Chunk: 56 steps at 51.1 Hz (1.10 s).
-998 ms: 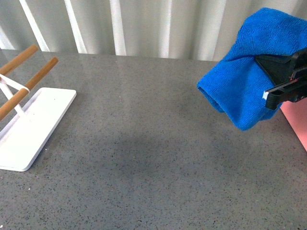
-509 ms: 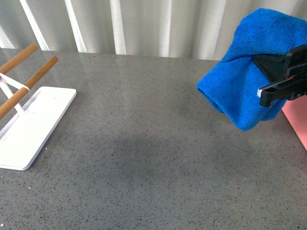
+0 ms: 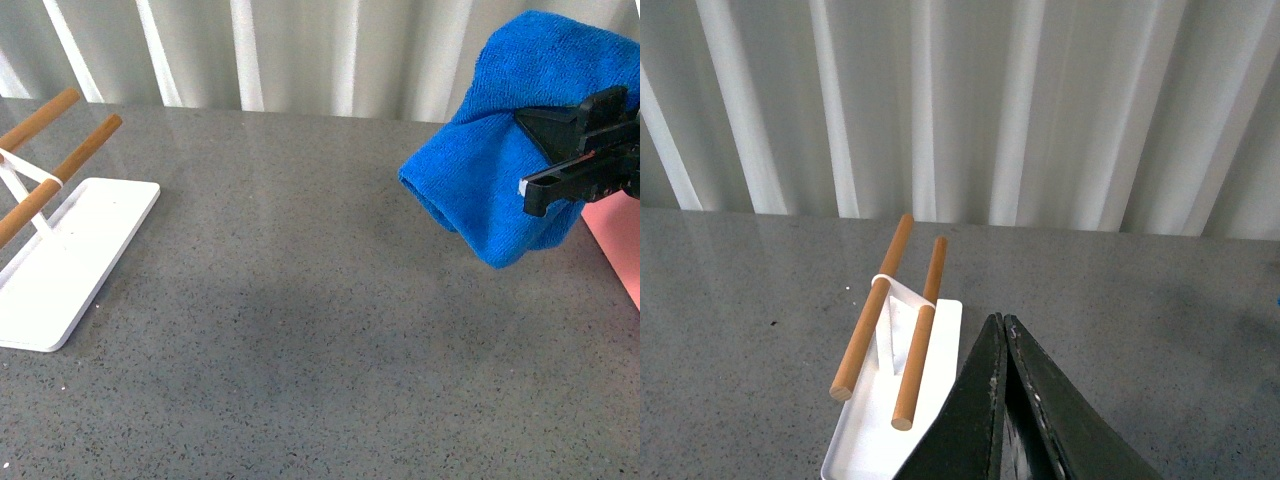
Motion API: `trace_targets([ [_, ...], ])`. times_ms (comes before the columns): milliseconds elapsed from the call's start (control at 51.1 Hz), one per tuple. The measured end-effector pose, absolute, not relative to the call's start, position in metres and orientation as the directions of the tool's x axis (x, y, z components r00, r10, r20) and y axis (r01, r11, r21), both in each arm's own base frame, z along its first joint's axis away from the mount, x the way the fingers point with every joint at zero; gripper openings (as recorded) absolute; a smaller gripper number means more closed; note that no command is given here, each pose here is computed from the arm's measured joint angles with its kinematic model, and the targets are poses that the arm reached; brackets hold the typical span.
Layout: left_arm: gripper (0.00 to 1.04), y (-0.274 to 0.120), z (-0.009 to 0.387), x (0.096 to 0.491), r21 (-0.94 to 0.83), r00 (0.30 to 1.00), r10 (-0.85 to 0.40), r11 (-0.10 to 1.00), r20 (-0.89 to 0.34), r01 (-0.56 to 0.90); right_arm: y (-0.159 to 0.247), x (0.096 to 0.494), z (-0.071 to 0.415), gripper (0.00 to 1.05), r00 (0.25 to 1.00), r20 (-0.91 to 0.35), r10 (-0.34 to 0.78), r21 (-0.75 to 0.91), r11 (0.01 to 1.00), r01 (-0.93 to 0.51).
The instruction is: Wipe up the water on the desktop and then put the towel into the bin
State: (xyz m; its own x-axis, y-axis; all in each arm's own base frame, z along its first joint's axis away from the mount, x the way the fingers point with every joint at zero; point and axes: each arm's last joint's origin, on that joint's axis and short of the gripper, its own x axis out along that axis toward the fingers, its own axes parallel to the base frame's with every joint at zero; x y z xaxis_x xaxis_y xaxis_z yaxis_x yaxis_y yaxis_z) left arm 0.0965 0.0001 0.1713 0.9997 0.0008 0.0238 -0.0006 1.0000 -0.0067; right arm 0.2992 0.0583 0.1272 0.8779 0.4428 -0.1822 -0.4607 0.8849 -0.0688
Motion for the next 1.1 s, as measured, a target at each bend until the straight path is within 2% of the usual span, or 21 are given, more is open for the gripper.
trace_targets([
  [98,0.04,0.0,0.171,0.097,-0.007,1.0,0.001,1.0,0.02,-0.001,0.06,0.3,0.126,0.04,0.878,-0.202,0.433,-0.055,0.89,-0.452],
  [117,0.07,0.0,0.171,0.097,-0.007,1.0,0.001,1.0,0.02,-0.001,0.06,0.301,0.125,0.04,0.878,-0.206,0.432,-0.052,0.891,-0.451],
  [313,0.45,0.0,0.171,0.097,-0.007,1.0,0.001,1.0,0.02,-0.001,0.075,0.327,0.119,0.04,0.869,-0.367,0.332,0.028,0.938,-0.346],
  [509,0.84,0.0,0.171,0.097,-0.007,1.0,0.001,1.0,0.02,-0.001,0.104,0.363,0.107,0.04,0.758,-0.589,0.28,0.119,0.958,-0.261],
  [626,0.99,0.0,0.171,0.097,-0.007,1.0,0.001,1.0,0.02,-0.001,0.107,0.37,0.1,0.04,0.705,-0.669,0.238,0.138,0.971,-0.196],
  [822,0.98,0.0,0.171,0.097,-0.005,1.0,0.001,1.0,0.02,-0.001,0.102,0.362,0.077,0.04,0.64,-0.758,0.127,0.116,0.991,-0.06],
  [1096,0.98,0.0,0.171,0.097,-0.005,1.0,0.001,1.0,0.02,-0.001,0.09,0.33,0.046,0.04,0.588,-0.805,0.078,0.08,0.997,-0.023],
])
